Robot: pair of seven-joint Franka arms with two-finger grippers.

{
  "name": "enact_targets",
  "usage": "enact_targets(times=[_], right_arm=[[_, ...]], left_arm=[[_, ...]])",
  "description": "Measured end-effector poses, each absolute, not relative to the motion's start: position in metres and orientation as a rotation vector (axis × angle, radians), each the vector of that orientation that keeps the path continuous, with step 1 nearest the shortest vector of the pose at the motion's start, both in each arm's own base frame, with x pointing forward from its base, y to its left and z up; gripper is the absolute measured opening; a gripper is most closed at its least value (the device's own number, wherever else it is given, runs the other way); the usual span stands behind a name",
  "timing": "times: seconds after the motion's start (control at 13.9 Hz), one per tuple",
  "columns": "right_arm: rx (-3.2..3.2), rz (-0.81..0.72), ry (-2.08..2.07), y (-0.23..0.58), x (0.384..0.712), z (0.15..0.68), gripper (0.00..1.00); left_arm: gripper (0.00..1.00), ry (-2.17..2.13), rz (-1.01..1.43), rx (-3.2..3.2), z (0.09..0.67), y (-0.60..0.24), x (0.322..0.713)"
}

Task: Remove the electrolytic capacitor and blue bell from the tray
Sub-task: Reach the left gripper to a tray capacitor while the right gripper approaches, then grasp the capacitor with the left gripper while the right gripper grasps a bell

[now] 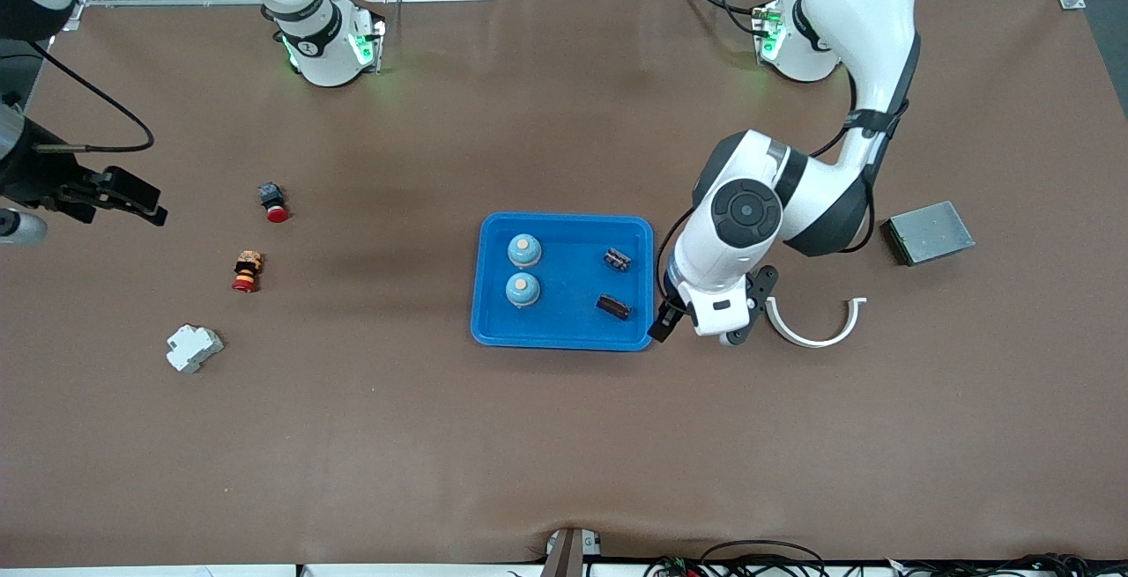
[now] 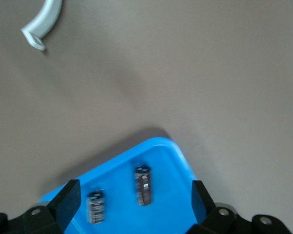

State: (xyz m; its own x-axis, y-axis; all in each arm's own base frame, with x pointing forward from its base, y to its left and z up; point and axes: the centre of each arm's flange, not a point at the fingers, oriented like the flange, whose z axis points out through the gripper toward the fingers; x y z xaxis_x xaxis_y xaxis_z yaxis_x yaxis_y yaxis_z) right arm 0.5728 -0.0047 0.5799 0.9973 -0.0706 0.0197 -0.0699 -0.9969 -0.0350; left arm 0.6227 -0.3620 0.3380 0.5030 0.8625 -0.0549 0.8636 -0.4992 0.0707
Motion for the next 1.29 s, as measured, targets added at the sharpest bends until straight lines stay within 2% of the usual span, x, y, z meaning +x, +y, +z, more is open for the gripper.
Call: enact_targets(times=[0.5,1.08,1.29], right_arm=[[-3.073,-0.04,0.399,0.092,0.57,0.495,1.0],[-3.086,0.096,0.602,0.201,0.551,0.412,1.0],[-3.084,0.099,0.666,0.245,0.542,0.385,1.0]], left_arm=[[1.0,1.554,0.002,2.574,0.287,-0.41,0.609],[1.0,1.549,-0.01,2.601,0.244,-0.418,0.604],[1.0,1.534,-0.016,2.625,0.231,-0.427,0.596]])
